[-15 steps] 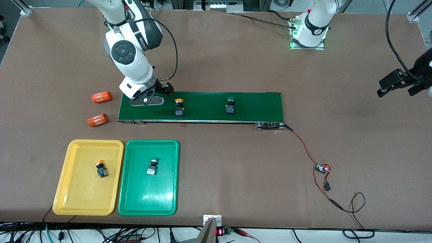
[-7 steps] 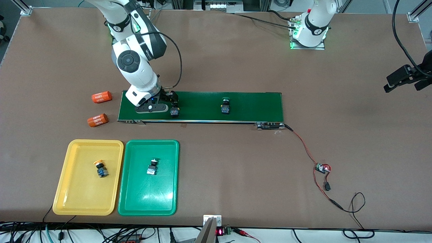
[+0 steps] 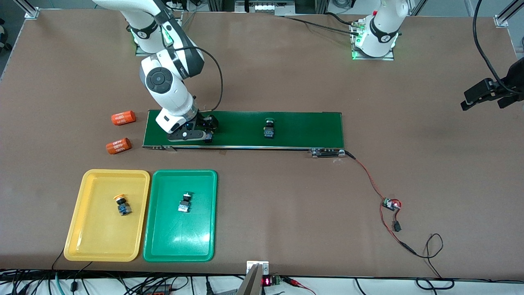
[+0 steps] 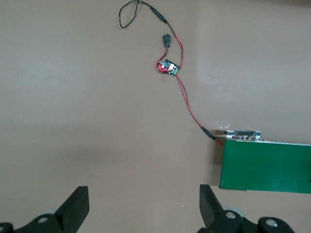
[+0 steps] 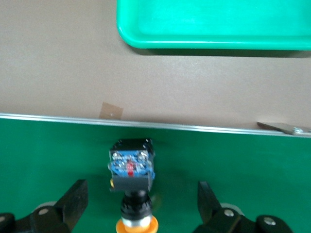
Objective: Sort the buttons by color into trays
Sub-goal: 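Lower the right gripper and grasp the next orange-capped button on the belt, then carry the orange-capped button with the right gripper into the yellow tray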
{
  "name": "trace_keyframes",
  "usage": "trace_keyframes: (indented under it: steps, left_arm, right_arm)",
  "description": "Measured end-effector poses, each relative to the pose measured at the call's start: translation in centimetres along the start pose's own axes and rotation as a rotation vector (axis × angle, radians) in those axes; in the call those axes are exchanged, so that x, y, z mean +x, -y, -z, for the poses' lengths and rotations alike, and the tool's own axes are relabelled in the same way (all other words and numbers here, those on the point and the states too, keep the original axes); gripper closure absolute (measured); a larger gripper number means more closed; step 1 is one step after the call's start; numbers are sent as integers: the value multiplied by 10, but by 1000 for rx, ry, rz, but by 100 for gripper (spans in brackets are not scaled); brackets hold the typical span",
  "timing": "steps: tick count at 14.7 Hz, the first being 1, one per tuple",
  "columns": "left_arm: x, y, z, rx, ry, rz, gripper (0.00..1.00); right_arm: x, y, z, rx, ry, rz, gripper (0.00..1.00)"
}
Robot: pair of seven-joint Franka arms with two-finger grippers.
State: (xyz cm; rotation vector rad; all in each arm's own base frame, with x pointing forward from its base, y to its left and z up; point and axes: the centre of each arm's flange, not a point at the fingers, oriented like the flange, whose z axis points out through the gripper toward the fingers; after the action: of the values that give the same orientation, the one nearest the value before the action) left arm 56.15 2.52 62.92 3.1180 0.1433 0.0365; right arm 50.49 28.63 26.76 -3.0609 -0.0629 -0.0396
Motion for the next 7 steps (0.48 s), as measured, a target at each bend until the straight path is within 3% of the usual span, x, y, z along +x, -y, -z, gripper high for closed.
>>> trace_keyframes:
  steps: [4,7]
  left_arm:
    - [1,10,-1,0,0,18,0]
    - [1,10,-1,0,-2,18,0]
  right_arm:
    - [2,-1,-24,10,-6,-3,0]
    - [4,-6,-26,7,-8,1,11]
